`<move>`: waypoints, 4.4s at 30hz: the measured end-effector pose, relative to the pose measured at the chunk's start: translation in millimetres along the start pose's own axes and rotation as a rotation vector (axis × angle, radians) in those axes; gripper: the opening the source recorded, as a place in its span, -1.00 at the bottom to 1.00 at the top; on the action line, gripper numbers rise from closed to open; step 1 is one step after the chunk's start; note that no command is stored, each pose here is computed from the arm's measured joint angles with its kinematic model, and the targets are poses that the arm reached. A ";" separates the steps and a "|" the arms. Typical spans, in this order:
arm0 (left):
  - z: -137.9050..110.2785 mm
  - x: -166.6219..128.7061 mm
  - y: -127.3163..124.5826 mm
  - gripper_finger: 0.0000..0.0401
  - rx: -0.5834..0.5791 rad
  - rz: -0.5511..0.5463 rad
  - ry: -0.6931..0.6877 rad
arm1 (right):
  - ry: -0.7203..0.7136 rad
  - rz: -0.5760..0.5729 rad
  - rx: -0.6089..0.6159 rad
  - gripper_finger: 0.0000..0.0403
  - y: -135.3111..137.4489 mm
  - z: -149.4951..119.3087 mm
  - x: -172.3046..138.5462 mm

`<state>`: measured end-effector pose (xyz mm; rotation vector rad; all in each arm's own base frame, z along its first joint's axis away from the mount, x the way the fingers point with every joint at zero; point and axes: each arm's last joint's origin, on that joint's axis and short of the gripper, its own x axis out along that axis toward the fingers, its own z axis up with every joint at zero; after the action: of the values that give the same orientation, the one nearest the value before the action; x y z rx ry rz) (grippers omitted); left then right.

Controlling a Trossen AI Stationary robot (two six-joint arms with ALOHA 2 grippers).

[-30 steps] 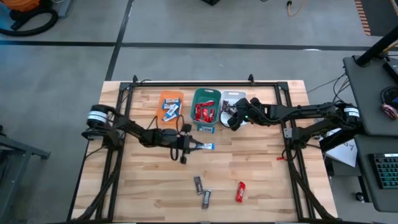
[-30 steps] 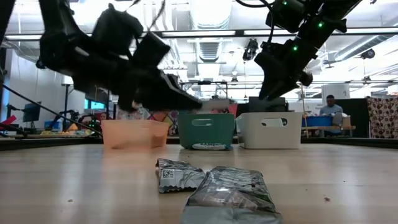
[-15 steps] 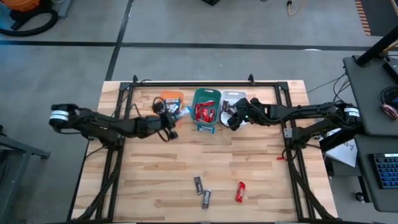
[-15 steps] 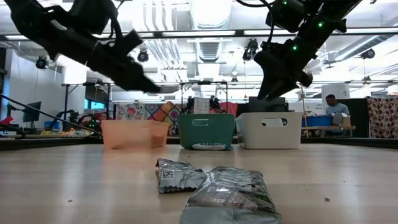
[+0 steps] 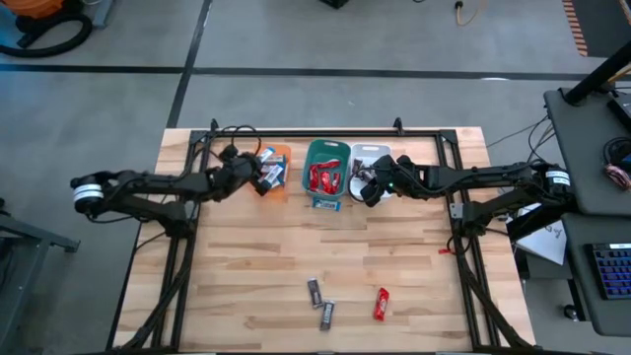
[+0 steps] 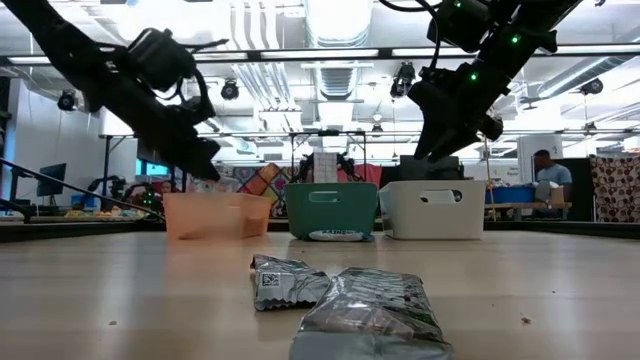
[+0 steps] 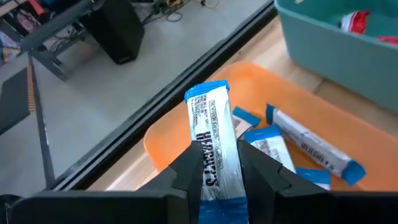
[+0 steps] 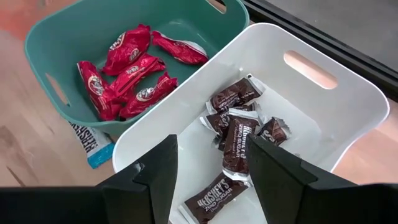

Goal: Organize candy in baskets
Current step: Put the white chocolate into the orange bin, then put the red chocolate into the green bin

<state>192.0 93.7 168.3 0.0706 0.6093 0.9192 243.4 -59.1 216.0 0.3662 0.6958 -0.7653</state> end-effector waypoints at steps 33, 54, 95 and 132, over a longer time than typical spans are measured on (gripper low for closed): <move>3.9 -9.1 -16.9 -0.35 0.051 -0.132 -0.039 | 0.137 0.270 0.162 -0.11 18.5 -7.2 -8.3; 22.5 -49.2 -38.5 -0.35 0.080 -0.309 -0.262 | 0.305 0.556 0.178 -0.28 114.9 -26.0 -86.4; 18.8 -47.1 -39.9 -0.35 0.101 -0.306 -0.236 | 0.962 -0.099 0.297 0.09 197.9 -137.3 -67.9; 18.6 -46.7 -40.2 -0.35 0.085 -0.308 -0.233 | 0.906 0.014 0.279 -0.88 183.8 -140.3 -51.2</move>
<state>209.7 36.9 192.9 0.1538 0.4267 0.5759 290.7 166.3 160.6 1.0003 1.4319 -0.6654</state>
